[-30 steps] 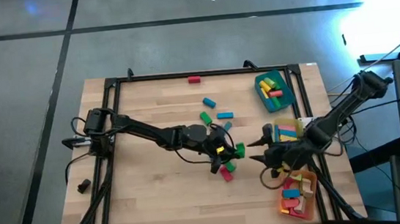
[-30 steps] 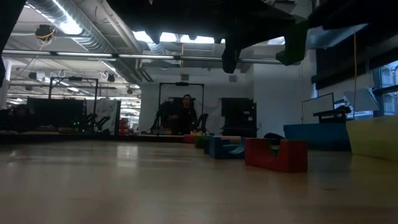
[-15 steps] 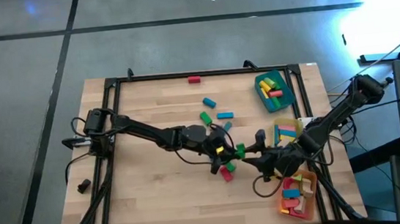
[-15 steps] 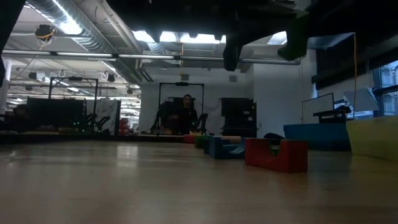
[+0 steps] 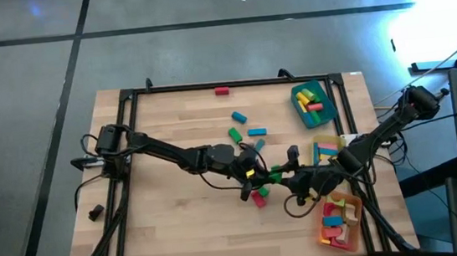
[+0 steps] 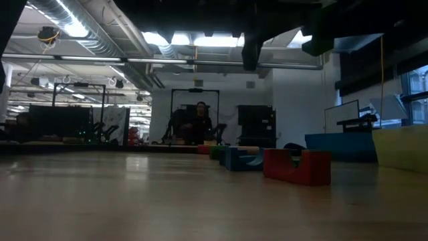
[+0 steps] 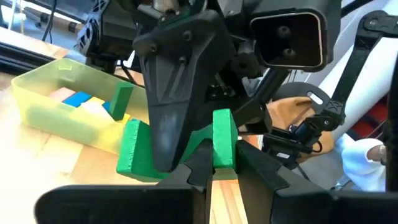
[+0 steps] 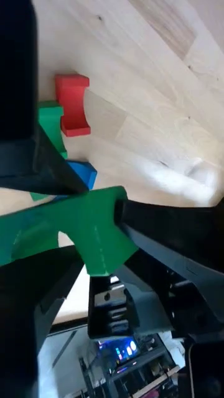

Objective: Sort blocks by size
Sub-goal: Put the green arch block into the orange bin

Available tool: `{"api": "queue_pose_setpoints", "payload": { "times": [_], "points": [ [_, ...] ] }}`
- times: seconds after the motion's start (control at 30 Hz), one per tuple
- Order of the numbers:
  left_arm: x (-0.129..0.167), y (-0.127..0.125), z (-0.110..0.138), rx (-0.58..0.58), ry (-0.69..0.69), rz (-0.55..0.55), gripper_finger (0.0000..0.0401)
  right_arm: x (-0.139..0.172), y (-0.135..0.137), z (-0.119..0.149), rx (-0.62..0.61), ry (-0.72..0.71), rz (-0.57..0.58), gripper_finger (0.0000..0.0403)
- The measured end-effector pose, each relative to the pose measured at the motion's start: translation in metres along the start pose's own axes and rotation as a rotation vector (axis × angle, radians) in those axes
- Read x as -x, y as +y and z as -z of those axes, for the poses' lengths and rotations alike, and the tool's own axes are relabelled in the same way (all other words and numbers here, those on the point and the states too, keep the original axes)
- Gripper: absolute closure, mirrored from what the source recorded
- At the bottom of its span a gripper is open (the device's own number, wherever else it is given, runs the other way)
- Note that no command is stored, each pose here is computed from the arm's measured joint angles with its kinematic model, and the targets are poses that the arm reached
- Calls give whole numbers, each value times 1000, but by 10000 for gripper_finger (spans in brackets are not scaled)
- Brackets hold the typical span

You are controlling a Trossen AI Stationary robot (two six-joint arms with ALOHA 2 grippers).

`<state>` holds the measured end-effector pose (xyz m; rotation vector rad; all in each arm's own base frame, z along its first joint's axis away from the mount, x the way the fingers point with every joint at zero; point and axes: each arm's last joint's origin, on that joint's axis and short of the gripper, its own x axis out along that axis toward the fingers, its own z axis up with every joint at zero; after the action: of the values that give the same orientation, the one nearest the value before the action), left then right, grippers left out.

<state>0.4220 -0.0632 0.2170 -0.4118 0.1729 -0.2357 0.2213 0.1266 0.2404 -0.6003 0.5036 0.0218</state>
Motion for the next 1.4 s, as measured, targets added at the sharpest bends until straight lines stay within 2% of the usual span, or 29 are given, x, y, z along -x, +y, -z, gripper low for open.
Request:
{"api": "queue_pose_setpoints", "payload": {
  "times": [0.23, 0.4, 0.57, 0.7, 0.77, 0.9, 1.03, 1.17, 1.27, 1.4],
  "points": [
    [0, 0, -1, -73, -4, 8, 353, 0, 1, 0, -1, -4, -24, 365],
    [0, 0, 0, -58, -1, 3, 336, 0, 2, 0, -35, -12, -48, 366],
    [0, 1, 3, -38, 33, -11, 277, 0, 2, 1, -93, 0, -51, 353],
    [0, 2, 5, -53, 60, -22, 237, 1, 3, 3, -94, 30, -66, 366],
    [0, 3, 7, -63, 77, -31, 226, 8, 3, 2, -115, 68, -109, 366],
    [1, 6, 8, -73, 98, -44, 219, 25, 4, -5, -221, 192, -233, 363],
    [2, 11, 11, -91, 142, -66, 218, 45, 9, -12, -389, 320, -391, 353],
    [3, 16, 12, -87, 168, -87, 218, 64, 23, -12, -526, 457, -540, 366],
    [4, 20, 12, -83, 182, -102, 218, 77, 34, -8, -606, 554, -568, 367],
    [4, 22, 11, -83, 173, -105, 218, 92, 46, -3, -694, 648, -541, 357]
  ]
}}
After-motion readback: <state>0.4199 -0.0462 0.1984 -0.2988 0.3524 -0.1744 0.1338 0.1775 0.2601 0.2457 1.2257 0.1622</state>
